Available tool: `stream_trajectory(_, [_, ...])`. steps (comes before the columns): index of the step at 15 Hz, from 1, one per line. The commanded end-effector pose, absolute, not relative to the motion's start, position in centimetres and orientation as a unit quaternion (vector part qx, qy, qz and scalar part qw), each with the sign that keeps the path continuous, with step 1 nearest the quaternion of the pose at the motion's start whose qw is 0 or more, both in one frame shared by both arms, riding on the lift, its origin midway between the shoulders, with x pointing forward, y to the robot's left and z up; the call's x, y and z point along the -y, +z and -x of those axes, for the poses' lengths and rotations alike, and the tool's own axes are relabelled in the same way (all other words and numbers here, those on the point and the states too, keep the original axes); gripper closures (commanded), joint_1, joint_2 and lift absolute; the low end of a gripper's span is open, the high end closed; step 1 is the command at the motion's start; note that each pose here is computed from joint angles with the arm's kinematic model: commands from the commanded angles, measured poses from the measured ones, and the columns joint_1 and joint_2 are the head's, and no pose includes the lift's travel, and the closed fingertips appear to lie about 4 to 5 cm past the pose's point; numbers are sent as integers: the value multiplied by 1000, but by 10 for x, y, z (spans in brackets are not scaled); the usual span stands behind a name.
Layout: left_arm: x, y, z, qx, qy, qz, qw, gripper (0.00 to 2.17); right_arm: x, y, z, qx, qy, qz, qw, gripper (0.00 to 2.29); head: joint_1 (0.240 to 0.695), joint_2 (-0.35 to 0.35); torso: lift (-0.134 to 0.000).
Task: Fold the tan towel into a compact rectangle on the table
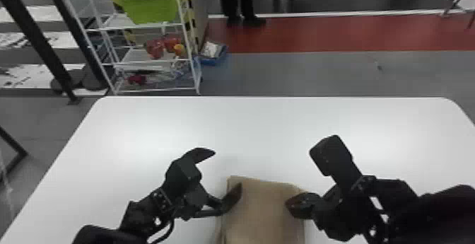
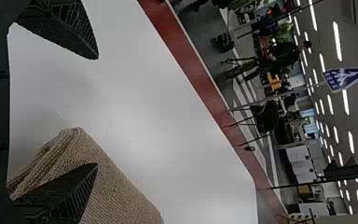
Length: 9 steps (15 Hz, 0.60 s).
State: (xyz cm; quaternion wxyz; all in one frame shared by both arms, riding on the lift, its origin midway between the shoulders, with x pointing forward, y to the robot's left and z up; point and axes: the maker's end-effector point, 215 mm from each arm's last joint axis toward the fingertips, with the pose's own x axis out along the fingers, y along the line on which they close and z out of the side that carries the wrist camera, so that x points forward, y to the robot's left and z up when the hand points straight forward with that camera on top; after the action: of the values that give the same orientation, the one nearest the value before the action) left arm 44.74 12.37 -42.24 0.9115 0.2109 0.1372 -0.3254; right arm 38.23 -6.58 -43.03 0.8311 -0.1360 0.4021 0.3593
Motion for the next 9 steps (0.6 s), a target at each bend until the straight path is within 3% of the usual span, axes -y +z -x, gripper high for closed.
stream_trajectory(1, [-123, -423, -447, -138, -326, -211, 911, 60, 69, -436, -379, -405, 359, 136, 830, 1943, 695, 82, -123])
stream_trajectory(6, [-131, -421, -441, -138, -318, -197, 917, 60, 81, -417, -384, -389, 347, 117, 845, 1932, 695, 69, -123])
stream_trajectory(7, [-140, -407, -442, -124, -309, -175, 926, 60, 83, -399, -387, -374, 338, 104, 858, 1777, 695, 68, -123])
stream_trajectory(8, [-153, -392, -444, -109, -291, -140, 940, 56, 90, -389, -386, -366, 320, 96, 868, 1268, 695, 67, -123])
stream_trajectory(9, [-172, -377, -446, -96, -267, -109, 953, 53, 91, -384, -382, -361, 309, 79, 876, 552, 695, 68, -123])
